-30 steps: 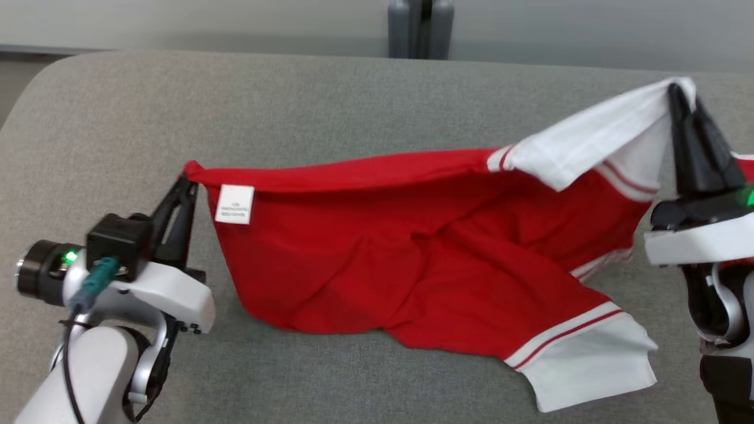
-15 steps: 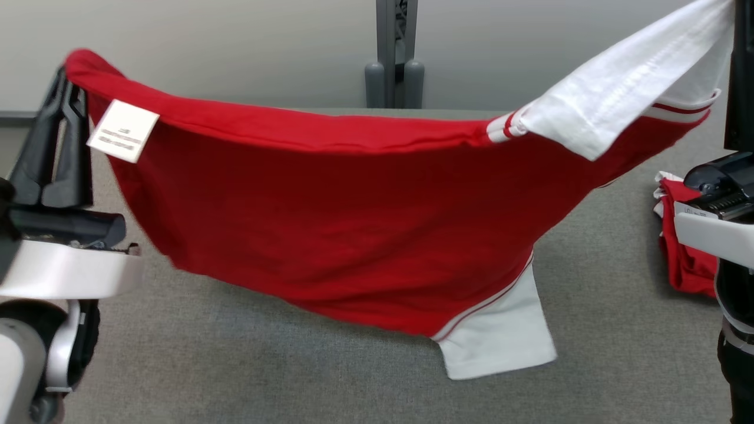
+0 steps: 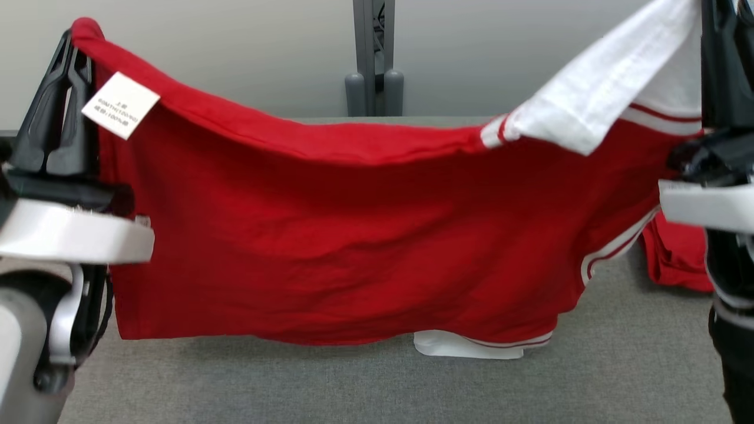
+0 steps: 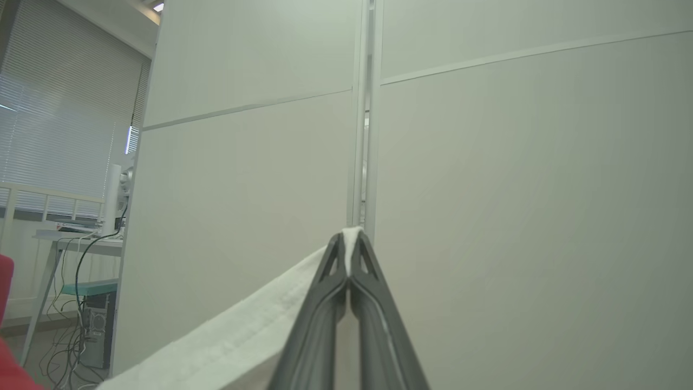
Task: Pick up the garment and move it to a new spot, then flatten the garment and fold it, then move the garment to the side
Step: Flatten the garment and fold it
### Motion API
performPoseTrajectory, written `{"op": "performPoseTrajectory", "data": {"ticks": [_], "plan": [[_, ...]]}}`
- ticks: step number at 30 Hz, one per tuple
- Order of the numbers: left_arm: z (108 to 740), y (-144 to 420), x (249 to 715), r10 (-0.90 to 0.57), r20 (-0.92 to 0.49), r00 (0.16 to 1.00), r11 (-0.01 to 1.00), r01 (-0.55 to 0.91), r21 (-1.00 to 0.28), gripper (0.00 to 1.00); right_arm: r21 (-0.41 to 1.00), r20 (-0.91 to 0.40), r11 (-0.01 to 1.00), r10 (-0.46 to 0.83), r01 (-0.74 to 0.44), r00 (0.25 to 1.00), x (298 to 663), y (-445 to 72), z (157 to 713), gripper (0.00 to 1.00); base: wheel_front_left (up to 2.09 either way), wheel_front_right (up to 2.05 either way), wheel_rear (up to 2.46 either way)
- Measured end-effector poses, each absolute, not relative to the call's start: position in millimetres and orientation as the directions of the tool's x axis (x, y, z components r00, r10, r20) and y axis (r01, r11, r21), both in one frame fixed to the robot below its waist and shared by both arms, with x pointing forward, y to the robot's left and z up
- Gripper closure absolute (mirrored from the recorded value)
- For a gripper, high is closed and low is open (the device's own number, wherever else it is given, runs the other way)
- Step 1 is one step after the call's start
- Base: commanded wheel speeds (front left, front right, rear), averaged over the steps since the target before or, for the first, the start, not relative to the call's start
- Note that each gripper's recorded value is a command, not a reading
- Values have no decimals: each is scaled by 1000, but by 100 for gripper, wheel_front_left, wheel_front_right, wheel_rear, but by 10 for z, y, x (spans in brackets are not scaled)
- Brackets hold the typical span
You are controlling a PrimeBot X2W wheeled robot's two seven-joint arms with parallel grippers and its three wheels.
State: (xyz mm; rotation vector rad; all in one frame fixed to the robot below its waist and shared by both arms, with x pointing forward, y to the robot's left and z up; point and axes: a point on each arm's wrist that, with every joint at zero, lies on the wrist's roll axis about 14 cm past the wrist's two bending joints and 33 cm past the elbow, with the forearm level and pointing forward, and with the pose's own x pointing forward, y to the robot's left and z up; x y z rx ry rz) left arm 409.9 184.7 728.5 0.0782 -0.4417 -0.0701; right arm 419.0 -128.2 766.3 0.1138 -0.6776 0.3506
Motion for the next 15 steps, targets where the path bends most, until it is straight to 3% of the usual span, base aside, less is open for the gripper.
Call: {"op": "performPoseTrajectory", "data": {"ticks": [8, 15], "plan": [[7056, 1735, 4966, -126, 326, 937, 991, 134, -2, 100, 30, 584, 938, 265, -347, 768, 4947, -1340, 7630, 100, 0, 0, 0], [7252, 1615, 5755, -152, 335, 930, 984, 173, -32, 100, -28, 590, 951, 263, -307, 763, 5588, -1366, 7879, 100, 0, 0, 0]]}}
